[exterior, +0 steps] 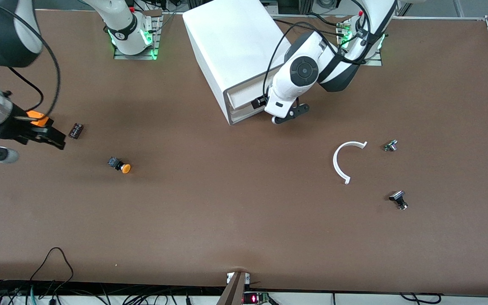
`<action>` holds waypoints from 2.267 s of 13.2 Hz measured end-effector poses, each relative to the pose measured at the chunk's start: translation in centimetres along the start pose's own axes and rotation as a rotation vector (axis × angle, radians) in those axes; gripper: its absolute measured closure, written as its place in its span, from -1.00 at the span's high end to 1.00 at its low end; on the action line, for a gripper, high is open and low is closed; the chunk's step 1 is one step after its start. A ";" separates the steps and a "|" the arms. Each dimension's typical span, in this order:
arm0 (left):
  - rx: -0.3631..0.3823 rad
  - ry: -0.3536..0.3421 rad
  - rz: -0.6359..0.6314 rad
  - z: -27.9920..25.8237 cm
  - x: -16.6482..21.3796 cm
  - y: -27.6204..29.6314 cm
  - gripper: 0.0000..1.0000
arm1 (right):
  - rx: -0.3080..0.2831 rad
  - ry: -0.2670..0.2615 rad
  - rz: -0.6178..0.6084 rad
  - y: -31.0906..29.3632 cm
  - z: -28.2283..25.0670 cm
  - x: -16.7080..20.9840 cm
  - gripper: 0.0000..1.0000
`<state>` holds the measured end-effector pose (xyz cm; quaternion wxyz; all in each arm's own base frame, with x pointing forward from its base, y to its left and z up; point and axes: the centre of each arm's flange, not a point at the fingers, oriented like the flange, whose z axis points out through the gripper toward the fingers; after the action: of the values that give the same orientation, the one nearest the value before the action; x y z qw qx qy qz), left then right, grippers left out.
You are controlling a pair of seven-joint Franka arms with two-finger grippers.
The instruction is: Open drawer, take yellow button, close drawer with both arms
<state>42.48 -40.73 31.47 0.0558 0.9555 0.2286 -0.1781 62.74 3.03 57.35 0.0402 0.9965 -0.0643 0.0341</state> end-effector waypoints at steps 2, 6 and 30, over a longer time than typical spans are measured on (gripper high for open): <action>0.018 -0.009 0.009 1.0 -0.7 -0.2 1.00 | 0.004 0.006 0.014 1.1 -0.9 -0.7 0.99; 0.030 -0.015 0.009 1.5 -0.9 -0.6 1.00 | 0.008 -0.004 0.035 2.7 -1.2 -2.2 0.99; 0.014 0.311 -0.064 -16.8 13.4 -7.7 1.00 | 0.030 -0.079 -0.087 6.5 0.1 -3.7 0.99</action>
<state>55.42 -25.14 42.04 0.0076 0.9641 0.2636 -0.0314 58.29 -2.90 57.48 0.0241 0.9995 -0.0219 -0.0059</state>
